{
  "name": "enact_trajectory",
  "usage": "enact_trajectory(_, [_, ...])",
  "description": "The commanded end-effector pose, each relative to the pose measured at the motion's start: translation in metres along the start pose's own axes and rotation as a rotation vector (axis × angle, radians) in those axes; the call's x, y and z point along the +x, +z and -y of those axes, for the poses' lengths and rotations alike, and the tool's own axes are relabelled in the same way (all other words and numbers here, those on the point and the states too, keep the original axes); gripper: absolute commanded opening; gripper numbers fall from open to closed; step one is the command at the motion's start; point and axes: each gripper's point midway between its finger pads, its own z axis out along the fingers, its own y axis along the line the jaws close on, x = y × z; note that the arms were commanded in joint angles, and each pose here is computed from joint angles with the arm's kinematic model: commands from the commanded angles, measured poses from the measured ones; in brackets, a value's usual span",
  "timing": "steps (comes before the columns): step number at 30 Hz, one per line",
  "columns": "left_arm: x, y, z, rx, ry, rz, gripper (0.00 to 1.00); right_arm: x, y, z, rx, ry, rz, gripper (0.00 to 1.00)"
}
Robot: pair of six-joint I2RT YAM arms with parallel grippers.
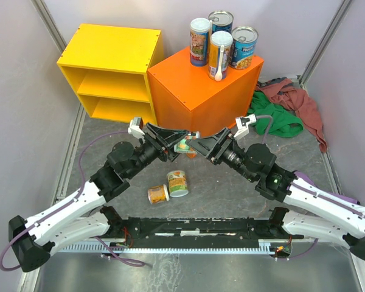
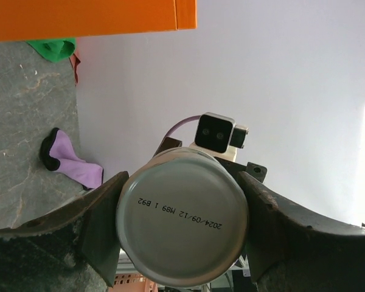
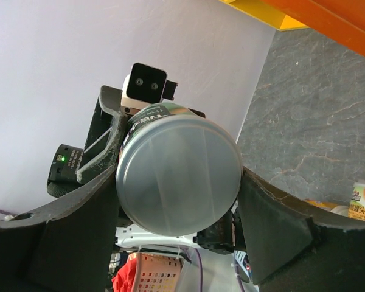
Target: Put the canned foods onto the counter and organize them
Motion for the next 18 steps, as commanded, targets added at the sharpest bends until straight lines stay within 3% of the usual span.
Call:
enact_trajectory(1, [-0.004,-0.003,-0.009,-0.062,0.083,0.023,0.73,-0.023,-0.004,-0.046,-0.103,-0.074,0.051,0.19])
enact_trajectory(18, [-0.022,0.017,0.024,-0.047,0.085,0.119,0.81,-0.053,0.014,-0.081,-0.099,-0.115,0.071,0.17])
